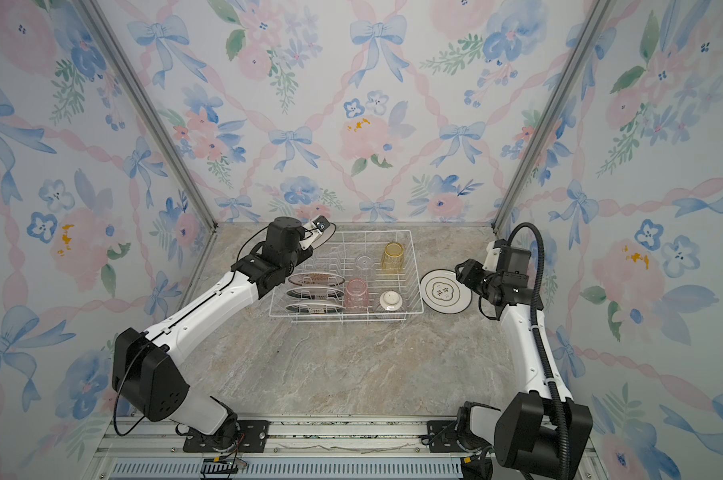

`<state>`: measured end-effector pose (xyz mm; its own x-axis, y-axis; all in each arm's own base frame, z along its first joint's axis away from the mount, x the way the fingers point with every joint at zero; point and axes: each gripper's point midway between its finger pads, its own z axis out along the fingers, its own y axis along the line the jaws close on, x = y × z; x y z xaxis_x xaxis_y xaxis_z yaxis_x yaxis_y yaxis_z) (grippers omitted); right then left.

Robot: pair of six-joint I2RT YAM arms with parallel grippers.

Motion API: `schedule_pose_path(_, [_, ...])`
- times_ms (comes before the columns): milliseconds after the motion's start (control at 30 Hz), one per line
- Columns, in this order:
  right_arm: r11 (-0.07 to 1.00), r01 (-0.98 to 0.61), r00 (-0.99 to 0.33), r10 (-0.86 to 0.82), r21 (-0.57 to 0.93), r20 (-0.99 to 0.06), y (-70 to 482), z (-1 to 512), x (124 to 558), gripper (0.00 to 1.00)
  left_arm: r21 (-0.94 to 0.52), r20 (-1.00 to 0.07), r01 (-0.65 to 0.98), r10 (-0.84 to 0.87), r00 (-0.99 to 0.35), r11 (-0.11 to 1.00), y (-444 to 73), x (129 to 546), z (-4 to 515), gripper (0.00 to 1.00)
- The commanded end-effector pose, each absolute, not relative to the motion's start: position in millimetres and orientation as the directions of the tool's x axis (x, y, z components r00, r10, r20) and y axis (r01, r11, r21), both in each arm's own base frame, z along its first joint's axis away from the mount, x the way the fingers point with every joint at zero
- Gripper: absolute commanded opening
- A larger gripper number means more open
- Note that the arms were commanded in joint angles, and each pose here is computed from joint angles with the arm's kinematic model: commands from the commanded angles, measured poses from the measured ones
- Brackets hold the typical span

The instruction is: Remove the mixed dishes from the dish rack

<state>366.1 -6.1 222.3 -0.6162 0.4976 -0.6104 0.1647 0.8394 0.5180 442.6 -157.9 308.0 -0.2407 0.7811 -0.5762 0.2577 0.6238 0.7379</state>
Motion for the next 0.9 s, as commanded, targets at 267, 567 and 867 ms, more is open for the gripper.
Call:
schedule_pose_path(267, [0.803,-0.138,-0.636,0.377,0.580,-0.674,55,260,367,0.52,0.477,-0.838,0.303,0.530,-0.125,0.825,-180,414,379,0.00])
schedule_pose_path(567, [0.689,-0.340,-0.697,0.273,0.640,-0.663,123,270,361,0.52,0.313,-0.910,0.431,0.397,-0.121,0.846,-200,403,385,0.00])
schedule_pose_path(867, [0.472,-0.498,-0.730,0.224,0.727,-0.646,235,263,384,0.52,0.179,-0.937,0.522,0.306,-0.168,0.834,-208,401,372,0.00])
